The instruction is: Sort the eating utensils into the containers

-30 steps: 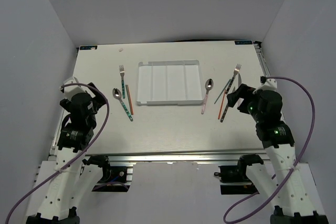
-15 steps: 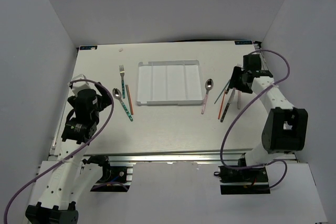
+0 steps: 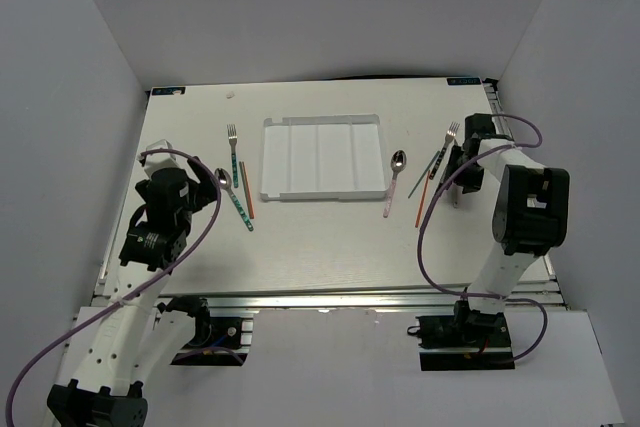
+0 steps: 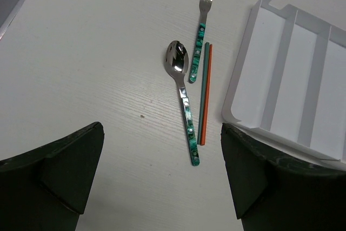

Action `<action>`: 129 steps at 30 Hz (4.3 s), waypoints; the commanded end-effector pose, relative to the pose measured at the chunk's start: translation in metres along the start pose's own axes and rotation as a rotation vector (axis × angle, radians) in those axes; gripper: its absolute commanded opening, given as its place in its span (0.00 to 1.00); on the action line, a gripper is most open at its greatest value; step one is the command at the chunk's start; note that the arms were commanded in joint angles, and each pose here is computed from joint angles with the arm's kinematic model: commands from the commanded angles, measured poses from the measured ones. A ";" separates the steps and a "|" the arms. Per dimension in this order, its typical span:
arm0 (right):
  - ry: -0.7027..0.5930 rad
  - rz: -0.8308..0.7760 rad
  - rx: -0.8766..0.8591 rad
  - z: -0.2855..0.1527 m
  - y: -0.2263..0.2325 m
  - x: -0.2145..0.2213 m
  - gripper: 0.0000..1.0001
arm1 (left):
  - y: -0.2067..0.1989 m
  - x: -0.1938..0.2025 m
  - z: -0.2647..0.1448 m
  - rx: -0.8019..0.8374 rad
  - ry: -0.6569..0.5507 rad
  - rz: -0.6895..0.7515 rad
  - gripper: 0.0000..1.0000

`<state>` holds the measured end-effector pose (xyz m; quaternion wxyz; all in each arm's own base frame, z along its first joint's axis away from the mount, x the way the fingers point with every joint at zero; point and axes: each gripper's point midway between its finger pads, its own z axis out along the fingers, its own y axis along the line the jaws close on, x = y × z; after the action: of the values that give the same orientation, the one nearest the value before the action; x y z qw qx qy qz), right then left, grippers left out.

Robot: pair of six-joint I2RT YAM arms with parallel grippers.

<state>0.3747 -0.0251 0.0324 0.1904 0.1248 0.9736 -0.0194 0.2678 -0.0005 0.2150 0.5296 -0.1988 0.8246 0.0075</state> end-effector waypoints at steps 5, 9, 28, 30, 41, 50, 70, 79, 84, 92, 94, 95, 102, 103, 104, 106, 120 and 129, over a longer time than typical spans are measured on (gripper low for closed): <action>0.032 -0.001 0.027 0.020 -0.006 -0.004 0.44 | -0.011 -0.003 -0.003 0.062 -0.018 0.006 0.98; 0.060 0.005 0.054 0.025 -0.012 0.003 0.19 | -0.012 -0.002 -0.003 0.066 -0.017 0.008 0.98; -0.246 -0.163 -0.252 -0.102 0.144 -0.048 0.00 | -0.002 -0.007 -0.005 0.008 -0.038 -0.006 0.98; -0.226 -0.187 -0.300 -0.098 0.180 -0.038 0.00 | -0.001 -0.006 -0.004 0.001 -0.034 -0.004 0.98; -0.157 -0.234 -0.337 -0.062 0.268 -0.025 0.00 | 0.000 -0.004 -0.002 -0.010 -0.026 0.001 0.98; -0.135 -0.242 -0.288 -0.048 0.259 -0.018 0.08 | 0.000 -0.004 -0.002 -0.009 -0.027 0.000 0.98; -0.308 0.027 -0.118 -0.096 0.135 -0.035 0.73 | 0.000 -0.003 -0.001 -0.012 -0.022 0.001 0.98; -0.224 0.091 0.029 -0.057 0.070 0.003 0.45 | -0.001 -0.001 0.000 -0.007 -0.015 0.003 0.98; -0.232 0.133 0.065 -0.050 0.055 0.013 0.42 | -0.003 0.001 0.002 -0.004 -0.003 0.009 0.98; -0.188 0.137 0.073 -0.031 0.048 0.031 0.42 | -0.004 0.003 0.003 0.003 0.003 0.012 0.98; -0.169 0.150 0.055 -0.022 0.047 0.035 0.42 | -0.004 0.003 0.003 0.002 0.003 0.012 0.98; -0.160 0.149 0.041 -0.019 0.050 0.037 0.42 | -0.004 0.003 0.003 0.003 0.005 0.013 0.98; -0.104 0.158 0.034 0.001 0.044 0.054 0.37 | -0.005 0.003 0.003 0.007 0.006 0.012 0.98; -0.099 0.158 0.038 0.002 0.043 0.056 0.34 | -0.005 0.003 0.003 0.009 0.006 0.012 0.98; -0.091 0.157 0.043 0.003 0.042 0.058 0.34 | -0.006 0.004 0.003 0.010 0.007 0.012 0.98; -0.083 0.157 0.069 0.005 0.036 0.061 0.33 | -0.006 0.004 0.003 0.012 0.007 0.014 0.98; -0.208 0.165 0.025 -0.049 0.024 0.036 0.00 | -0.007 0.004 0.004 0.015 0.010 0.015 0.98; -0.292 -0.019 -0.451 -0.104 0.137 -0.042 0.00 | -0.005 0.004 0.004 0.004 0.009 0.017 0.98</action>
<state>0.3651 0.0593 0.1027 0.3129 0.1427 0.9345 0.0918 0.2716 -0.0048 0.2120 0.5272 -0.1922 0.8277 0.0091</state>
